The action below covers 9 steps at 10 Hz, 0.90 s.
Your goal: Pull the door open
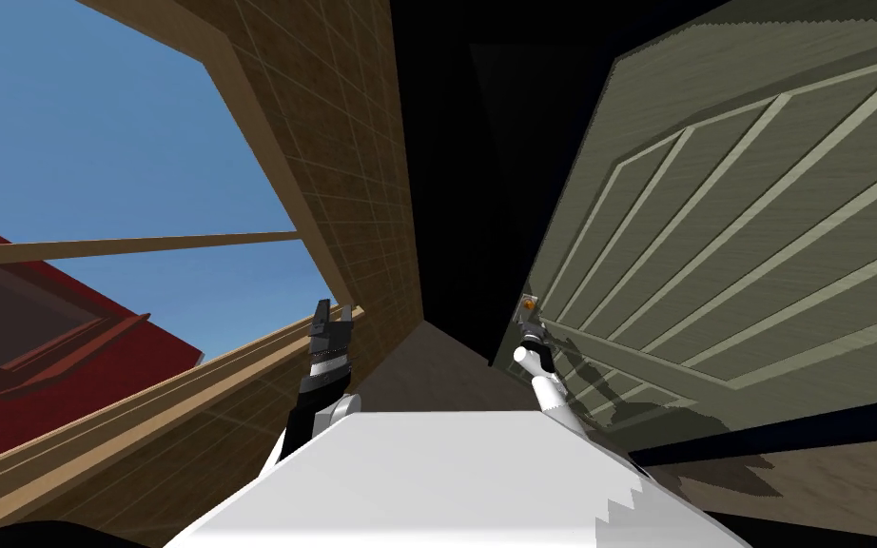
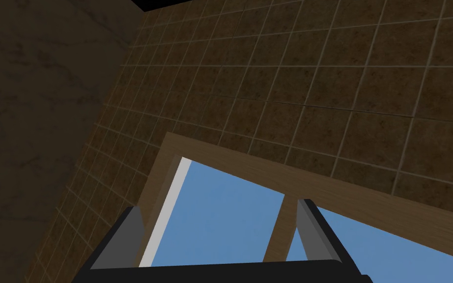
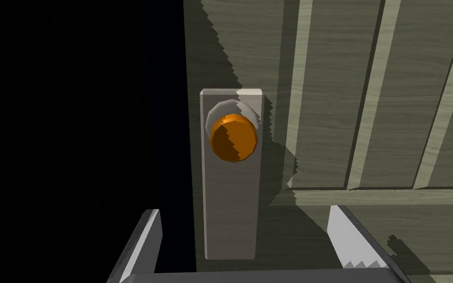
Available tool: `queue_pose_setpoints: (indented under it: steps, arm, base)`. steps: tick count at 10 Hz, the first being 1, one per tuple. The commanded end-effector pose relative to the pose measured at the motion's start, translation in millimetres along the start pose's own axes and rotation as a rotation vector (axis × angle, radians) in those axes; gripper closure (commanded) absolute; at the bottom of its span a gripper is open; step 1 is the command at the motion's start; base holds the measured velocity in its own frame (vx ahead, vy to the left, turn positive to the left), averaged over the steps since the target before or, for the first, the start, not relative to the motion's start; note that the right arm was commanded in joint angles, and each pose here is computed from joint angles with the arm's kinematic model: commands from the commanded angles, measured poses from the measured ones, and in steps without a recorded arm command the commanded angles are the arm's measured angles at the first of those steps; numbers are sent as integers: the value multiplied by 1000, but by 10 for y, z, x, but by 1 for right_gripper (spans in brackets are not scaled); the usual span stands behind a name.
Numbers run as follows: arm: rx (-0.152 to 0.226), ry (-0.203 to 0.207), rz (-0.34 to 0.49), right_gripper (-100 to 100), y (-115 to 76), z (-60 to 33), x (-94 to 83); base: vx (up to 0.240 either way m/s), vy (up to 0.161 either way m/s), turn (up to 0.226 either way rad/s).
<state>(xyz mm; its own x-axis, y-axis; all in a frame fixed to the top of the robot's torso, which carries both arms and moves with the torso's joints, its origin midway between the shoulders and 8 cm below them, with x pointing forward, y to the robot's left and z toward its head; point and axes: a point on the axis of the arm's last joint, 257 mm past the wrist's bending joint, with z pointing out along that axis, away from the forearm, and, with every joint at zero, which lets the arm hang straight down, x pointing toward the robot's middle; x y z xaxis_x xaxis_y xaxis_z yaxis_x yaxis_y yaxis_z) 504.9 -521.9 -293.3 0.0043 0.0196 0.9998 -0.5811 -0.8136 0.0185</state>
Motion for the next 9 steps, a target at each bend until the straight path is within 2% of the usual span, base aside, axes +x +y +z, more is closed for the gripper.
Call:
queue_pose_setpoints:
  steps: [1,4,9]
  arm:
    - [0,0,0,-100,0,0,0]
    - [-8,-2,5,-100,88,11,-16]
    - [-20,-4,5,-100,237,26,-33]
  base:
    - [17,-20,24]
    - [144,-93,24]
    - [183,-126,26]
